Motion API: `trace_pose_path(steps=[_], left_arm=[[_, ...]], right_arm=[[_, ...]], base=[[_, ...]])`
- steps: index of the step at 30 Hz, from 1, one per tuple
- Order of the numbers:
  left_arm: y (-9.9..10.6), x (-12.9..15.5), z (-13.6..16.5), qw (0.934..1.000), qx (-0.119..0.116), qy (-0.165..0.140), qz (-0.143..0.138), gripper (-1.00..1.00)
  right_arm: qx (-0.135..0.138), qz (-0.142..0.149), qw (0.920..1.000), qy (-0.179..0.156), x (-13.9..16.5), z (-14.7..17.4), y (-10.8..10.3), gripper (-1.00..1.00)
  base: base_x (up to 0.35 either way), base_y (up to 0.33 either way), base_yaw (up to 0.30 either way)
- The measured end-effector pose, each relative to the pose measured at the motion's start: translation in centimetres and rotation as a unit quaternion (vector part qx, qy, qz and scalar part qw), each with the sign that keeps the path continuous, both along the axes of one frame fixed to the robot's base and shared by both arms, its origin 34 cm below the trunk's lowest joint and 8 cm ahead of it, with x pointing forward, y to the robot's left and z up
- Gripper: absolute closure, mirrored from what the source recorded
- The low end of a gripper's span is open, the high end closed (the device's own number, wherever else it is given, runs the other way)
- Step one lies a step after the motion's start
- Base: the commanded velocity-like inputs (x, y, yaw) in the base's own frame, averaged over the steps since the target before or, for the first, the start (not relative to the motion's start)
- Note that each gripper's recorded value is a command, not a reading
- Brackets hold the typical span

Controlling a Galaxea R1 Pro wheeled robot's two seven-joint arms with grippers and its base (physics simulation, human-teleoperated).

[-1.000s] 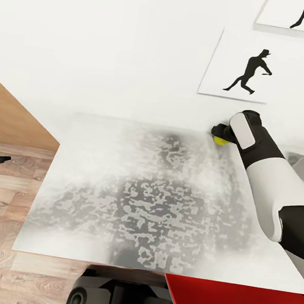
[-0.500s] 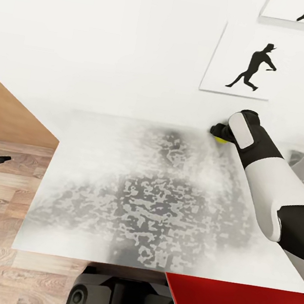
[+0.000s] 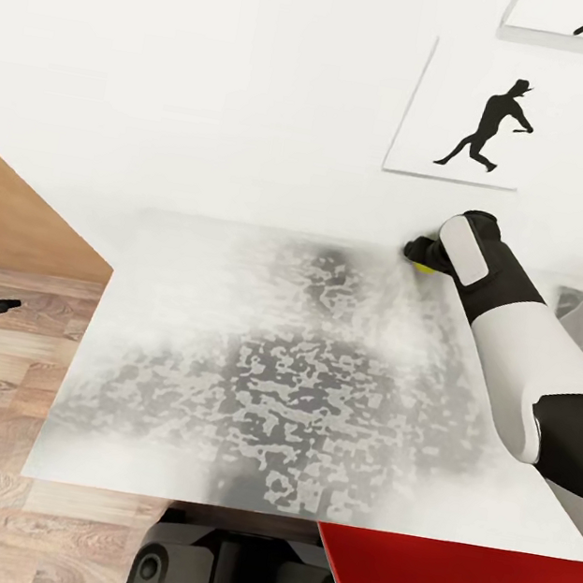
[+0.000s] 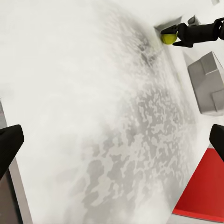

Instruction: Put all the toys in the child's room - the three board games (two on the bed and one on the table), the two jigsaw puzzles on the table, and the tennis ball on the table - inside the toy box on the table in the child's room.

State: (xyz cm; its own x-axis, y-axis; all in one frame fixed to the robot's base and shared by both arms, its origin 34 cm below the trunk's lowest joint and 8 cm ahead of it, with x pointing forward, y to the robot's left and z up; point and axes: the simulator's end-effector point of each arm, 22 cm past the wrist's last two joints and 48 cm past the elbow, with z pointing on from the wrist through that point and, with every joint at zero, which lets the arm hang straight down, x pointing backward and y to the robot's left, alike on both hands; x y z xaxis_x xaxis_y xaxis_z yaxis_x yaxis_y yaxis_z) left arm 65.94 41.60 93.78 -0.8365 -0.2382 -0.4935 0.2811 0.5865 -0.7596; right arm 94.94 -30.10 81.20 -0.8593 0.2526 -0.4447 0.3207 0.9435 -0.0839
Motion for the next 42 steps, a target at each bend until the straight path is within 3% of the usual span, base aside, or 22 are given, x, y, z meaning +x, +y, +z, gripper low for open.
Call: trace_pose_path(steps=[5, 6, 42], left_arm=[[0.0, 0.0, 0.0, 1.0, 0.0, 0.0, 0.0, -1.0], [0.0, 0.0, 0.0, 1.0, 0.0, 0.0, 0.0, -1.0], [-0.4, 0.2, 1.1, 0.9999, 0.003, -0.012, -0.007, -1.0]], right_arm=[[0.001, 0.002, 1.0, -0.007, 0.3, 0.5, 0.2, -1.0], [0.001, 0.002, 1.0, -0.007, 0.4, 0.5, 0.2, 1.0], [-0.001, 0.004, 0.9999, -0.017, 0.8, 1.9, 0.0, 1.0]], base=[[0.0, 0.0, 0.0], [0.0, 0.0, 0.0], [0.0, 0.0, 0.0]])
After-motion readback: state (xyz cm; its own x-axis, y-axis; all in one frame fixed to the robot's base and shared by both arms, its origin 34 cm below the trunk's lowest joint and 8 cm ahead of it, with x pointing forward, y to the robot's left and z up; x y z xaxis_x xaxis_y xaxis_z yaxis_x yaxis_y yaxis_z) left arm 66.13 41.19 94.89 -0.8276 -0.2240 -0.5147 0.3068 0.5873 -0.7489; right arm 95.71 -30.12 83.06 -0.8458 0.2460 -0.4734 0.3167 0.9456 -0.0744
